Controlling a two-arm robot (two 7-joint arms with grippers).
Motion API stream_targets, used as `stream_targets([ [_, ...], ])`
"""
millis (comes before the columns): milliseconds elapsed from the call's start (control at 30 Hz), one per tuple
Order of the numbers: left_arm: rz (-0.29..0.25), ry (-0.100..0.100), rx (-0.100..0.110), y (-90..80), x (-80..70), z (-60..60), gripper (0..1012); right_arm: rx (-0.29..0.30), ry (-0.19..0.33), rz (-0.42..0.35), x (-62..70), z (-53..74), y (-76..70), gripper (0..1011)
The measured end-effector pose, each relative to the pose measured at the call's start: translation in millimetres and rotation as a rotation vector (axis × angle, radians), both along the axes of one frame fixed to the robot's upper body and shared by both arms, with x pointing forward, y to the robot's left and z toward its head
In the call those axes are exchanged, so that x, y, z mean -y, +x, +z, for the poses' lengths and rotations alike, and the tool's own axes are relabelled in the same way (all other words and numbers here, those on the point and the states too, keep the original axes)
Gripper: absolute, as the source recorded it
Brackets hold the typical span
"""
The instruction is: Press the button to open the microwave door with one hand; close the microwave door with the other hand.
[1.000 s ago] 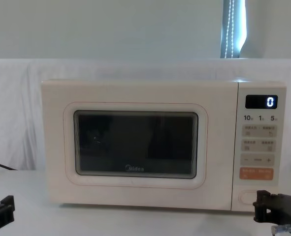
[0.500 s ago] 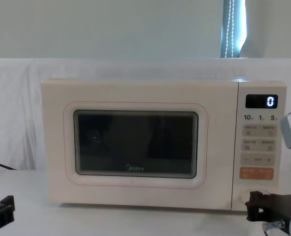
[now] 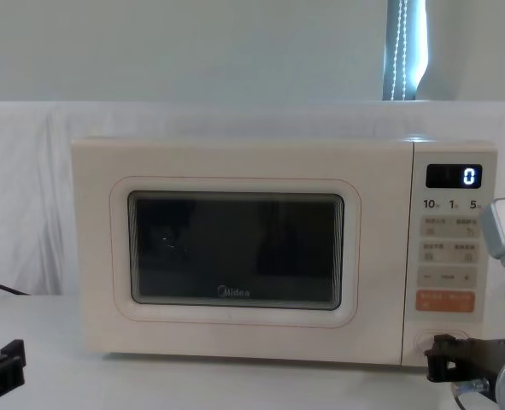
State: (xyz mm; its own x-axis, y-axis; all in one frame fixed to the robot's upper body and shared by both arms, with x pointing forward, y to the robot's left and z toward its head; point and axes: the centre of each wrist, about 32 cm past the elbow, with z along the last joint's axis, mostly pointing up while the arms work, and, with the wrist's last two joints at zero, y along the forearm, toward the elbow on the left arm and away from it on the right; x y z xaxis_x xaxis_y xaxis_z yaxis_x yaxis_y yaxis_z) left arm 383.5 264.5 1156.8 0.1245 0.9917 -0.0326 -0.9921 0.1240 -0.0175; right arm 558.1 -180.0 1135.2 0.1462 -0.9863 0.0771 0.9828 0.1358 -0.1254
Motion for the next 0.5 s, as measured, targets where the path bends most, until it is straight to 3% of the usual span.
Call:
stream_targets([
  [500,0.0,0.0,0.0,0.0,0.0,0.0,1001,-0.018,-0.002,-0.014,-1.3,0.7,11.2,0],
])
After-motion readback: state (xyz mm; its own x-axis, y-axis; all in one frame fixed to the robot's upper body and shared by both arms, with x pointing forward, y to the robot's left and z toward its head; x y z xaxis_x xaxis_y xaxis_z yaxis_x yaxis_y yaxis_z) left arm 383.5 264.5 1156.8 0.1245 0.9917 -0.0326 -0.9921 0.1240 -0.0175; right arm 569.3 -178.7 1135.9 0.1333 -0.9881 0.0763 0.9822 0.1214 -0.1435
